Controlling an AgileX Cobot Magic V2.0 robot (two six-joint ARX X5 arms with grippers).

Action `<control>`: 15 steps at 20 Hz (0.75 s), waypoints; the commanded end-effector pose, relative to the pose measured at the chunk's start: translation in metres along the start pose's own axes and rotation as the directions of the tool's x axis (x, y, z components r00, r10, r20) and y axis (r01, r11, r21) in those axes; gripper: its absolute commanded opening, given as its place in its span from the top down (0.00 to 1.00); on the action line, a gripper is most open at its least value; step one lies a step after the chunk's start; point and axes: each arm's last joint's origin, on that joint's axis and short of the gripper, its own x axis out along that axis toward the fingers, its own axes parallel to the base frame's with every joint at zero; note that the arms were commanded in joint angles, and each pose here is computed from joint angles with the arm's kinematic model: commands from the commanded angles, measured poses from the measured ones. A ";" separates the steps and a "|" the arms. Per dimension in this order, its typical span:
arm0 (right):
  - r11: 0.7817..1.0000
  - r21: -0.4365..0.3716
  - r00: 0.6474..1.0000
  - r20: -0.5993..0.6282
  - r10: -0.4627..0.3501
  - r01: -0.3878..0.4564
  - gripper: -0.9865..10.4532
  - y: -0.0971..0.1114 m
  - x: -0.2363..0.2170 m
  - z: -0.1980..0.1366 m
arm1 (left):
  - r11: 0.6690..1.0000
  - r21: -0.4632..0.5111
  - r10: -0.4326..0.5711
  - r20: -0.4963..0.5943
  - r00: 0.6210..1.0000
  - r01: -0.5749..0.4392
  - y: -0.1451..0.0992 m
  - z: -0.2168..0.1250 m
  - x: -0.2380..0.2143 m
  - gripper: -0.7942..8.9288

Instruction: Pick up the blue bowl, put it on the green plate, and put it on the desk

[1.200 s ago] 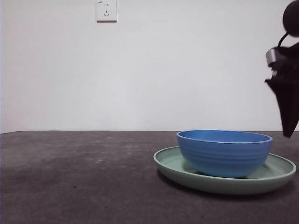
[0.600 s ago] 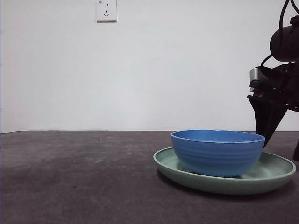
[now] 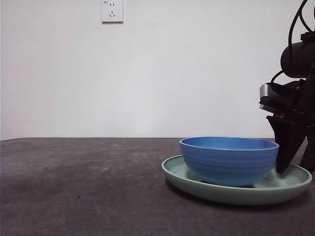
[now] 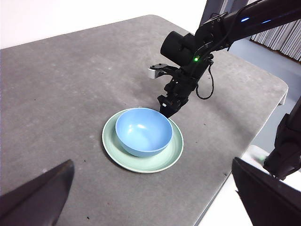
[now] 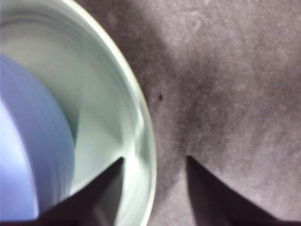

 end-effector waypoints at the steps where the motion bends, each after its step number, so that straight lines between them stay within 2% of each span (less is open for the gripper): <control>1: 1.000 -0.007 1.000 -0.017 0.005 -0.006 0.83 -0.001 0.006 0.002 | 1.000 0.014 -0.007 0.020 1.000 0.007 -0.001 0.004 -0.002 0.21; 4: 1.000 -0.007 1.000 -0.018 0.005 -0.005 0.90 -0.001 0.007 0.002 | 1.000 0.014 -0.007 0.021 1.000 0.007 -0.001 0.004 -0.002 0.21; 10: 1.000 0.003 1.000 -0.018 0.005 -0.005 0.90 -0.001 0.006 0.002 | 1.000 0.013 -0.007 0.020 1.000 0.007 -0.001 0.004 -0.002 0.21; 15: 0.996 0.030 0.996 -0.011 0.084 -0.084 0.90 0.002 0.004 0.004 | 1.000 0.013 -0.007 0.021 1.000 0.006 -0.001 0.004 -0.002 0.21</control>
